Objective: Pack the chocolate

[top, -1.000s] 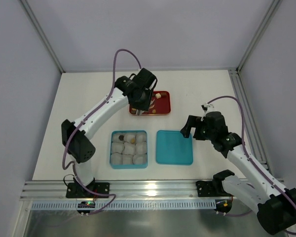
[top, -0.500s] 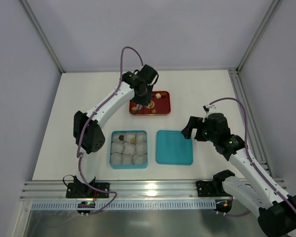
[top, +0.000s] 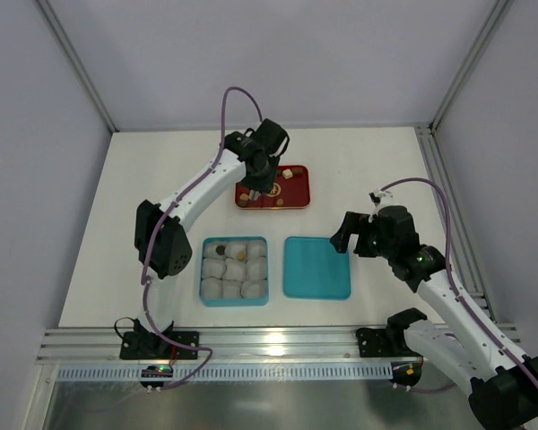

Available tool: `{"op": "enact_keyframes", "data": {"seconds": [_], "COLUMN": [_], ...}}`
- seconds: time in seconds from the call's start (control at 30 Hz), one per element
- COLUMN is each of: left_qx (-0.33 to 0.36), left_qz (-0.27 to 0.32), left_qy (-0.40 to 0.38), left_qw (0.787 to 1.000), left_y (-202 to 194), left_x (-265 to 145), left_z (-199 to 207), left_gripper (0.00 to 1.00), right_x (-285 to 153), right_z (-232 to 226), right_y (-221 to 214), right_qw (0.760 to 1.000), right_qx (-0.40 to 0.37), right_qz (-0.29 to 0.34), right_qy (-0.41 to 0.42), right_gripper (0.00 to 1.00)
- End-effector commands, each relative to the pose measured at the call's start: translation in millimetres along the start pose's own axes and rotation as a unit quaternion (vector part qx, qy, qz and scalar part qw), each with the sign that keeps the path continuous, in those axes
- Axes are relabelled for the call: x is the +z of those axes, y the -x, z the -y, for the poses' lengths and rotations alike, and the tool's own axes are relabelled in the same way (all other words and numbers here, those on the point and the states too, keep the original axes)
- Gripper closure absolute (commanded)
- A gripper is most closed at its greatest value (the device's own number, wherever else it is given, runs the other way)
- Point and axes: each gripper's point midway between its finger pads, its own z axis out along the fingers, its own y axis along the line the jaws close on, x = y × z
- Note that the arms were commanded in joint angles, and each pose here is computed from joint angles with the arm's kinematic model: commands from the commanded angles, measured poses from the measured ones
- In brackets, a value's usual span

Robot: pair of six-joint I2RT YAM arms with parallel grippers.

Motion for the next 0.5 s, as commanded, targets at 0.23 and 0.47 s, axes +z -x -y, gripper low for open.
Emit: {"op": "enact_keyframes", "data": {"seconds": [0.23,0.47], "left_qx": [0.007,0.009], "left_qz": [0.012,0.007], "left_qy": [-0.008,-0.009], "left_qw": [1.0,1.0], "left_y": [6.0,3.7], "left_x": [1.5,4.1], "left_z": [1.8,3.2], "left_gripper": [0.63,0.64], "right_x": [-3.8,-2.4], "right_z": [-6.3,-5.8], "right_y": [12.0,11.1], "right_qw": [1.0,1.0], "right_qx": [0.0,0.001], "right_qz": [0.021,0.02], "right_qy": [0.009,0.008], "right_gripper": [0.0,0.0]}}
